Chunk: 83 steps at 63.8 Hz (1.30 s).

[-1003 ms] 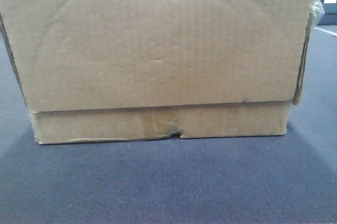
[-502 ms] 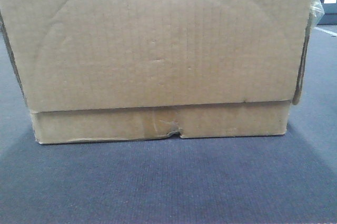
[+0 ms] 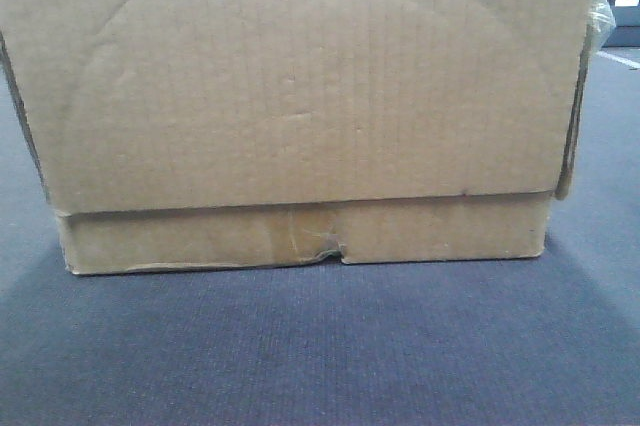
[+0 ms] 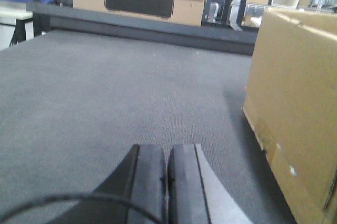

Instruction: Grab carton from right shelf to conveyor

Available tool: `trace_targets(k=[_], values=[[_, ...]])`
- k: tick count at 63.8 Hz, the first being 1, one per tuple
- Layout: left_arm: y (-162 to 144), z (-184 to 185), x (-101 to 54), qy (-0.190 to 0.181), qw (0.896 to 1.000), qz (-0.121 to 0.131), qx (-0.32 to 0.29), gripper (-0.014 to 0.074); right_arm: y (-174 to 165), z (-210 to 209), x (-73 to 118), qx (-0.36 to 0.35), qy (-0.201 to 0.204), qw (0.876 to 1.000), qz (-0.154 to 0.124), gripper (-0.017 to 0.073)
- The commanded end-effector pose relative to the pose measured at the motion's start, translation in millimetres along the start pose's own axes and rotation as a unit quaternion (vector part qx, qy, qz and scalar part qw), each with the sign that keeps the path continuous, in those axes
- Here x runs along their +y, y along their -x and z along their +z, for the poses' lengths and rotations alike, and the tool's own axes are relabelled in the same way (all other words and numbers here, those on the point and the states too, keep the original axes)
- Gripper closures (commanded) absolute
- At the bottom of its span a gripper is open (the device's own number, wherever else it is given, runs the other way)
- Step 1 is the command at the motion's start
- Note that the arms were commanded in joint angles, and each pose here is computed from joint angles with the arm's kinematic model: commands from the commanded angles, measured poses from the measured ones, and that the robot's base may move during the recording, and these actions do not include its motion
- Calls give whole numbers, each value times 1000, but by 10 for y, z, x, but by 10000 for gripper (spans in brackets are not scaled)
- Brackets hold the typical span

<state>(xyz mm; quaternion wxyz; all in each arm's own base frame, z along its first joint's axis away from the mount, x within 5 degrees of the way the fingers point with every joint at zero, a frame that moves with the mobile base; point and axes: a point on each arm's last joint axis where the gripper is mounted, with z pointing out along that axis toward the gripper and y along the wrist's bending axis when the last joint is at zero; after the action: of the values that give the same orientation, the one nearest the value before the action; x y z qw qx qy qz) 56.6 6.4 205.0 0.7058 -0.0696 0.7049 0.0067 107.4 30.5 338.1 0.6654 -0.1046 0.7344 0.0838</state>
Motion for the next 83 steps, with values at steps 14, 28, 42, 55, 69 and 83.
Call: trace_targets(k=[14, 28, 42, 55, 69, 83], values=[[36, -6, -4, -2, 1000, 1, -20, 579, 24, -16, -3, -14, -1, 1000, -9, 620], [36, -6, -4, -2, 1000, 1, -20, 579, 24, -16, -3, -14, -1, 1000, -9, 620], [36, -6, -4, -2, 1000, 1, -20, 579, 23, -17, -4, -13, -1, 1000, -9, 620], [36, -6, -4, -2, 1000, 1, -20, 579, 64, -39, 6, -36, 5, 999, -1, 620], [36, -6, -4, -2, 1000, 1, -20, 579, -24, -93, -93, -49, -39, 998, 21, 620], [36, -6, -4, -2, 1000, 1, -20, 579, -525, -282, -180, -75, -111, 991, 26, 620]])
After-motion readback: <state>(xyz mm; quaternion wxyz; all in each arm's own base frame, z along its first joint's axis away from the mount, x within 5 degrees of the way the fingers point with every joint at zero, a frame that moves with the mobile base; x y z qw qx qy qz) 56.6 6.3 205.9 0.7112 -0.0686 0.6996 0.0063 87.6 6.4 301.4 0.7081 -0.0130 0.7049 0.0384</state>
